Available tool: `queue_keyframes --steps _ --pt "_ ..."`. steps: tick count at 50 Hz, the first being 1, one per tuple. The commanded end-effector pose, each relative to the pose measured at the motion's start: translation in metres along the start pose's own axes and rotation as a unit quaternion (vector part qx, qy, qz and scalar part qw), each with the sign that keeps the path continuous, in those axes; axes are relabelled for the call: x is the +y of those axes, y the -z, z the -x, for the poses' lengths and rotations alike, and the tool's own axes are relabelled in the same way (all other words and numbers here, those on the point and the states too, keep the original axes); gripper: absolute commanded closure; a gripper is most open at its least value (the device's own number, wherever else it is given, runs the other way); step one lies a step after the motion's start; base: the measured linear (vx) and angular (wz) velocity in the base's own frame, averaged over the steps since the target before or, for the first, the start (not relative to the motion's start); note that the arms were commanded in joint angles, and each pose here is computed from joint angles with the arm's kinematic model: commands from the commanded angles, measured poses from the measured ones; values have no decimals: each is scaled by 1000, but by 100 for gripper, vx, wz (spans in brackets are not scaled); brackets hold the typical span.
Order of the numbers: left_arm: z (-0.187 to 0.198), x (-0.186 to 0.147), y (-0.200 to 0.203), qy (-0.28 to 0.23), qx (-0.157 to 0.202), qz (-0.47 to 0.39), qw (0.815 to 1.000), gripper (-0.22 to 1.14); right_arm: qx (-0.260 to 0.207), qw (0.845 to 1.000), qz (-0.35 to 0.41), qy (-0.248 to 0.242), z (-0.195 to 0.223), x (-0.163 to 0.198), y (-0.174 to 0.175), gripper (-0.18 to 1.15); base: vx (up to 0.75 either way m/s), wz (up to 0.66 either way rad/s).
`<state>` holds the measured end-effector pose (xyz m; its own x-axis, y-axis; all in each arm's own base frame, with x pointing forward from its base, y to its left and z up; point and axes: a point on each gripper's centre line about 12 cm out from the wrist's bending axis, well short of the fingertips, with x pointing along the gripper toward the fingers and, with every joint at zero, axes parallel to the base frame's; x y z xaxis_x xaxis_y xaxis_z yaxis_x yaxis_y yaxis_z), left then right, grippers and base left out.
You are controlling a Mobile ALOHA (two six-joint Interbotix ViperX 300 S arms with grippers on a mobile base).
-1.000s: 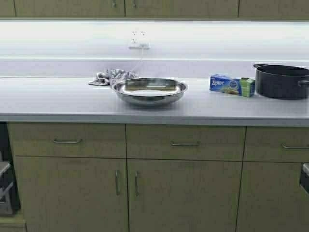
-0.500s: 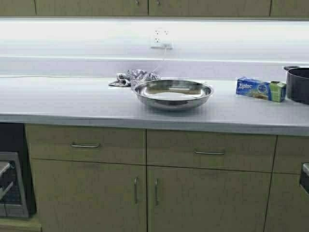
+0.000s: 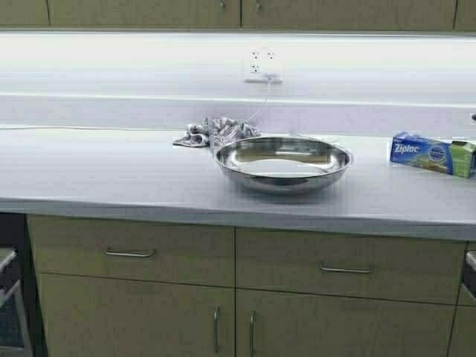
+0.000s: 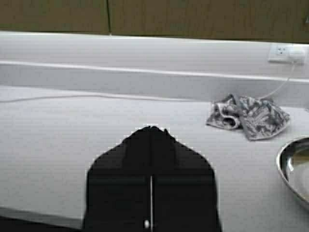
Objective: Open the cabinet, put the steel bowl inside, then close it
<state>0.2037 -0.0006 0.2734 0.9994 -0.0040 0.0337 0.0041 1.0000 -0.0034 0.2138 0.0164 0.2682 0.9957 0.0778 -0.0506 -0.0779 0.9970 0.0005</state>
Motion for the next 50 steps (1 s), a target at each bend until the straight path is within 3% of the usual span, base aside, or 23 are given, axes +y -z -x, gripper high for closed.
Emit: queue_keyframes --steps 1,31,39,44,50 --pt "-2 0 -4 1 -6 1 1000 89 -12 1000 5 -9 -1 4 -8 92 28 4" --pt "-6 0 -6 1 -15 -4 1000 89 8 1000 7 -9 8 4 -10 92 27 7" --pt "-4 -2 -4 6 -15 -4 1000 85 -17 999 -3 -30 13 12 -21 88 27 7" --pt "0 -20 -4 50 -16 -10 999 59 -9 996 -26 -80 16 32 -19 52 24 2" --pt "9 -48 -1 123 -5 -9 992 -5 -6 987 -26 -156 24 62 -15 -11 22 0"
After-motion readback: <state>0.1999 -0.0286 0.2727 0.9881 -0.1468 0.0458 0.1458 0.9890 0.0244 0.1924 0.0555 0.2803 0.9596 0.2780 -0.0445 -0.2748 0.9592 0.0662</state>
